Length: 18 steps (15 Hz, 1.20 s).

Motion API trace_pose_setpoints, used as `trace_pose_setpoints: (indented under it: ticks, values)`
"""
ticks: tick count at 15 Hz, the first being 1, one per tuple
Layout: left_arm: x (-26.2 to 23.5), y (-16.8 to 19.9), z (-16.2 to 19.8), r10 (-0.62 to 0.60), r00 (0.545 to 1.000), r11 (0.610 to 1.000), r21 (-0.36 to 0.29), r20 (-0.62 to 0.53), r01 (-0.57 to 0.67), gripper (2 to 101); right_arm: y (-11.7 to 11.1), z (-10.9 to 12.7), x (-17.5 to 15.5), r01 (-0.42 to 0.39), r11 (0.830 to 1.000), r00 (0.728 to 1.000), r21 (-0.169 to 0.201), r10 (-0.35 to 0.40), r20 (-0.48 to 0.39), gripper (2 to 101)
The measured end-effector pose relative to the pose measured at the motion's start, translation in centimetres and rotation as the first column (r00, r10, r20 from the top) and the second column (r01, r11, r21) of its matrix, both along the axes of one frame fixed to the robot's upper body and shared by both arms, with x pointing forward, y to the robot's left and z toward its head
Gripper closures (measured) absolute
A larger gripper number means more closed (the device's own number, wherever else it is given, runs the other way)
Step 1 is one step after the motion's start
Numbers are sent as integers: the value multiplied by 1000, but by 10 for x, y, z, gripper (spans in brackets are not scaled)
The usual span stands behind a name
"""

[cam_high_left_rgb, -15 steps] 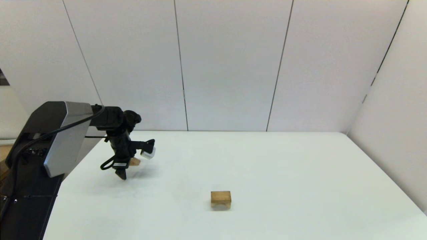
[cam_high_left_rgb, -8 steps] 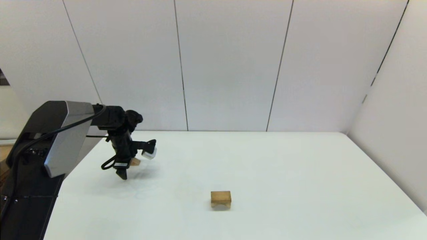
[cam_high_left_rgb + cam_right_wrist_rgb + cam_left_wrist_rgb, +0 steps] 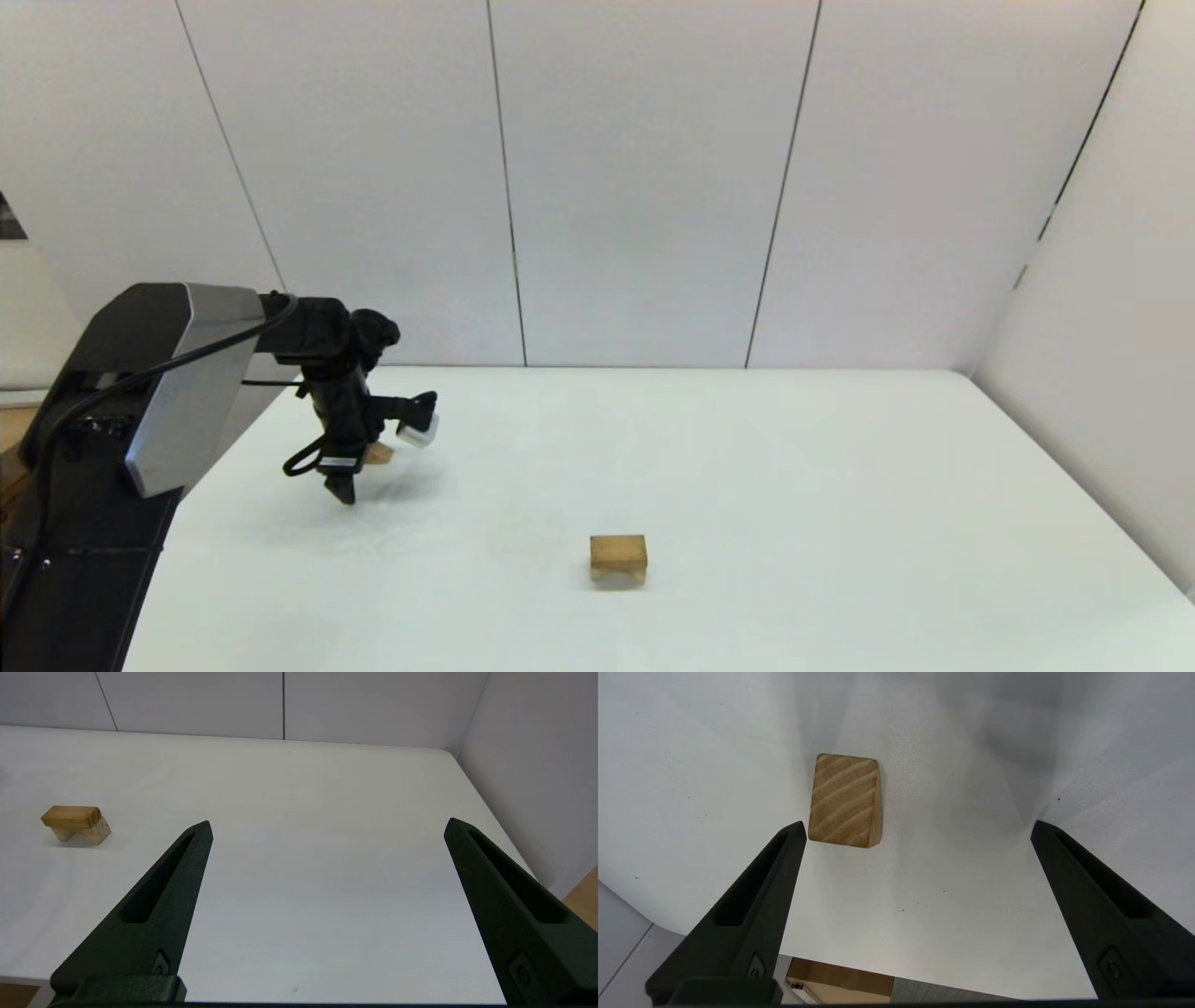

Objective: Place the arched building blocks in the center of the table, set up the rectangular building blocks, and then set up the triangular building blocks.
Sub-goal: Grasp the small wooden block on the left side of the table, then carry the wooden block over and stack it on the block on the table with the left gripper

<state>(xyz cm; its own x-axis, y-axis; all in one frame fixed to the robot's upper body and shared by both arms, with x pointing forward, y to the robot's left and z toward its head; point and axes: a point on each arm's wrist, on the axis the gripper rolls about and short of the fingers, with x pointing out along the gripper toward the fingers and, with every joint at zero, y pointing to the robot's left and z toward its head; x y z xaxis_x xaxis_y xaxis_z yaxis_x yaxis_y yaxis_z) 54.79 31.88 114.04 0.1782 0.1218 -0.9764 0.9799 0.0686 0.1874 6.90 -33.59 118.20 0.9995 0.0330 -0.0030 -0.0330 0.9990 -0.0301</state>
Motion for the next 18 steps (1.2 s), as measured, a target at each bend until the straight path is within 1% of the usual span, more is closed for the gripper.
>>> trace_pose_setpoints:
  ticks: [4, 5, 7, 9, 11, 12, 18]
  values:
    - [0, 0, -1, 0, 1000, 1000, -2, 0, 0, 54, 0, 0, 0, 0, 1000, 1000, 0, 0, 0, 43]
    - [0, 0, -1, 1, 1000, 1000, -3, 0, -1, 173, 0, 0, 0, 0, 1000, 1000, 0, 0, 0, 43]
    - [0, 0, -1, 6, 1000, 1000, -5, 4, -6, 355, 0, 0, 0, 0, 1000, 1000, 0, 0, 0, 43]
    - [1, 0, -1, 8, 1000, 1000, -5, 7, -8, 492, 0, 0, 0, 0, 1000, 1000, 0, 0, 0, 43]
    - [1, 0, -1, 9, 1000, 1000, -5, 7, -9, 605, 0, 0, 0, 0, 1000, 1000, 0, 0, 0, 43]
    - [1, 0, -1, 8, 1000, 1000, -5, 7, -8, 828, 0, 0, 0, 0, 1000, 1000, 0, 0, 0, 43]
    - [1, 0, 0, 9, 1000, 1000, -9, 11, -9, 815, 0, 0, 0, 0, 1000, 1000, 0, 0, 0, 43]
